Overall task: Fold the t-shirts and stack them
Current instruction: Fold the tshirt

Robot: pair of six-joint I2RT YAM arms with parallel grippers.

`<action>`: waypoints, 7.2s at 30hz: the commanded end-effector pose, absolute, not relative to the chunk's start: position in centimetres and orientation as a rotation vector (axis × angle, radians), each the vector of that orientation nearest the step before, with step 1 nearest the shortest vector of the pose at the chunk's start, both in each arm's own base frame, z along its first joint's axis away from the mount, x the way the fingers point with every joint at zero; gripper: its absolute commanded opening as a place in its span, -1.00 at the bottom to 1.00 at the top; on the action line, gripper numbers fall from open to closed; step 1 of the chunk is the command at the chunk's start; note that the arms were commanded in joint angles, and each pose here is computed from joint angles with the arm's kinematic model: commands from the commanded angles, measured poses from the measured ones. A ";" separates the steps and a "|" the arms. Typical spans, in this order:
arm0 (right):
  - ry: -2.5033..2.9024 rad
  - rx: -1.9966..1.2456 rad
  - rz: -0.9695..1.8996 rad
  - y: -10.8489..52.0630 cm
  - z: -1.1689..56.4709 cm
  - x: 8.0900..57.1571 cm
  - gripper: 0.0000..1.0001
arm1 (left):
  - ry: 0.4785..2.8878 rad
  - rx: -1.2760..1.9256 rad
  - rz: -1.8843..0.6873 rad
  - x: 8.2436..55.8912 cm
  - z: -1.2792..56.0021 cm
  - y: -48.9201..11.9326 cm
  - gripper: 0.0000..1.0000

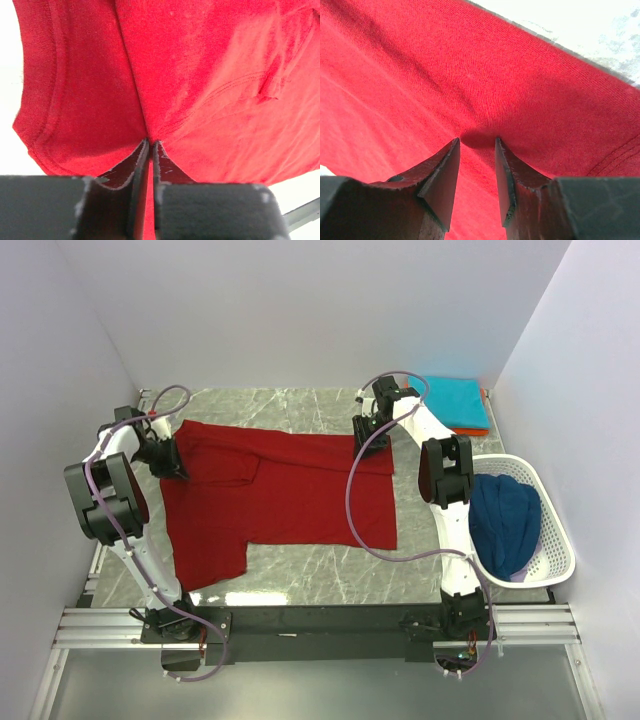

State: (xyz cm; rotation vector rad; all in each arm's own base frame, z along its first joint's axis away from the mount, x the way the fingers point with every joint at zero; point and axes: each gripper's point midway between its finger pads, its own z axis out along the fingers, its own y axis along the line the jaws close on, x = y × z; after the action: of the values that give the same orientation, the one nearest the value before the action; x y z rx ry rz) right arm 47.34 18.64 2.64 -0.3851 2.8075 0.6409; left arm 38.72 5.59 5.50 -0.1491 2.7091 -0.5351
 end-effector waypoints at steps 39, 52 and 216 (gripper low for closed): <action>2.814 -0.369 0.614 17.8 2.2 47.6 -0.16 | 2.735 -0.152 -0.524 39.9 4.7 5.2 -0.53; 2.819 -0.368 0.613 17.7 1.9 47.4 -0.16 | 2.722 -0.145 -0.494 40.0 5.9 5.3 -0.68; 2.622 -1.418 -0.275 5.7 0.8 28.0 -1.00 | 2.009 1.649 -0.236 26.2 4.7 2.0 0.19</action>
State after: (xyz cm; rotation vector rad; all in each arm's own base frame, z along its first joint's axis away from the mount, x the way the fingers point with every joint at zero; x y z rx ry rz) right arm 27.15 7.33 1.20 -1.4360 2.6120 -0.2138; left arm 23.86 1.46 4.70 1.5448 2.1292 -0.3506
